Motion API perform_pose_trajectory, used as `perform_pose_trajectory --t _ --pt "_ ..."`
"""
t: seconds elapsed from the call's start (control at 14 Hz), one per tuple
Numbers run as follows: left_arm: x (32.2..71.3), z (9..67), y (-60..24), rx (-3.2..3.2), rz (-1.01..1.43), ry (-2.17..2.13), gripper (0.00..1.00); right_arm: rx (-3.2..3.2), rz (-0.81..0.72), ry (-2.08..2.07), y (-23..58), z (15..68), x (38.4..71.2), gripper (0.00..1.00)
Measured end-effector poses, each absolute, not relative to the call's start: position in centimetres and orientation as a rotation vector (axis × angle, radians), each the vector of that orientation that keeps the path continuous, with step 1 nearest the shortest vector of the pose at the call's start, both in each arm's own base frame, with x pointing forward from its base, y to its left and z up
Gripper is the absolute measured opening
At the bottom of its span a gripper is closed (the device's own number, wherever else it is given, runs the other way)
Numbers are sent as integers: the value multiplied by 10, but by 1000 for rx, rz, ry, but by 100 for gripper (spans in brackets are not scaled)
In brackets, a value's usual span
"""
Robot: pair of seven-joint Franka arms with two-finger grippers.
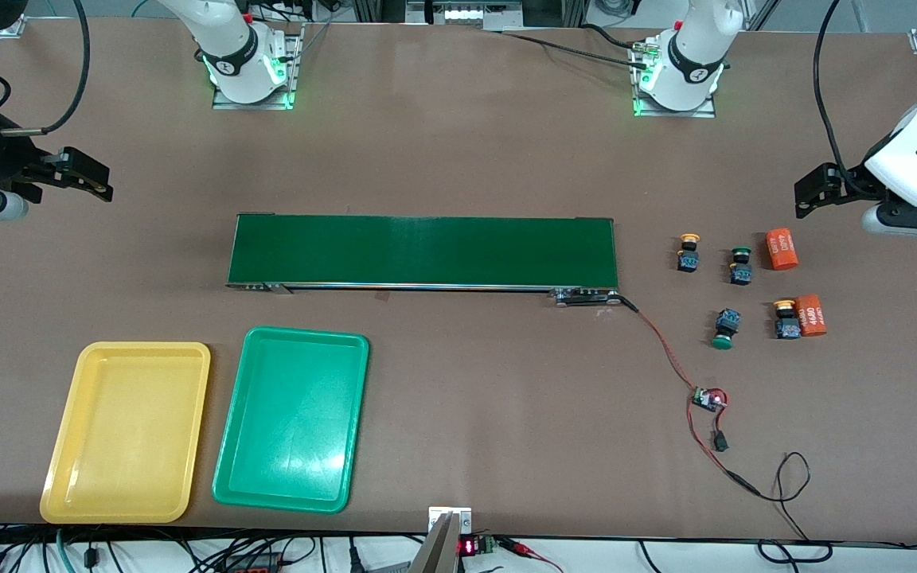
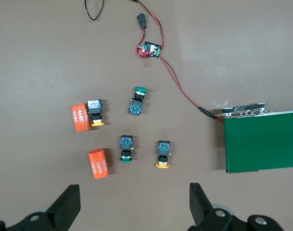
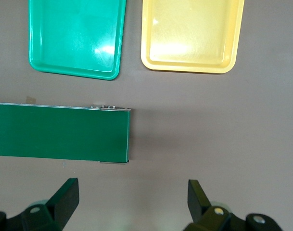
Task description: Sort buttons by color to trays
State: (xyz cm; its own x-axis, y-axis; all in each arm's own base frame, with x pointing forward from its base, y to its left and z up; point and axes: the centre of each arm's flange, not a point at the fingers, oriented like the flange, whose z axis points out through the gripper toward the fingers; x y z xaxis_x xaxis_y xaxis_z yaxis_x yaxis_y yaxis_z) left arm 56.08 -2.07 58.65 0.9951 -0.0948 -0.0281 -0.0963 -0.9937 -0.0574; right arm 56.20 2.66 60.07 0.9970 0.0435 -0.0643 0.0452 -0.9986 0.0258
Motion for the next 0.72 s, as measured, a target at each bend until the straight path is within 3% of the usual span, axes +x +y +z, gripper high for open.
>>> perform_pose_trajectory --t 0.72 --pt "559 589 -22 -3079 41 149 100 3112 -99 68 26 601 562 100"
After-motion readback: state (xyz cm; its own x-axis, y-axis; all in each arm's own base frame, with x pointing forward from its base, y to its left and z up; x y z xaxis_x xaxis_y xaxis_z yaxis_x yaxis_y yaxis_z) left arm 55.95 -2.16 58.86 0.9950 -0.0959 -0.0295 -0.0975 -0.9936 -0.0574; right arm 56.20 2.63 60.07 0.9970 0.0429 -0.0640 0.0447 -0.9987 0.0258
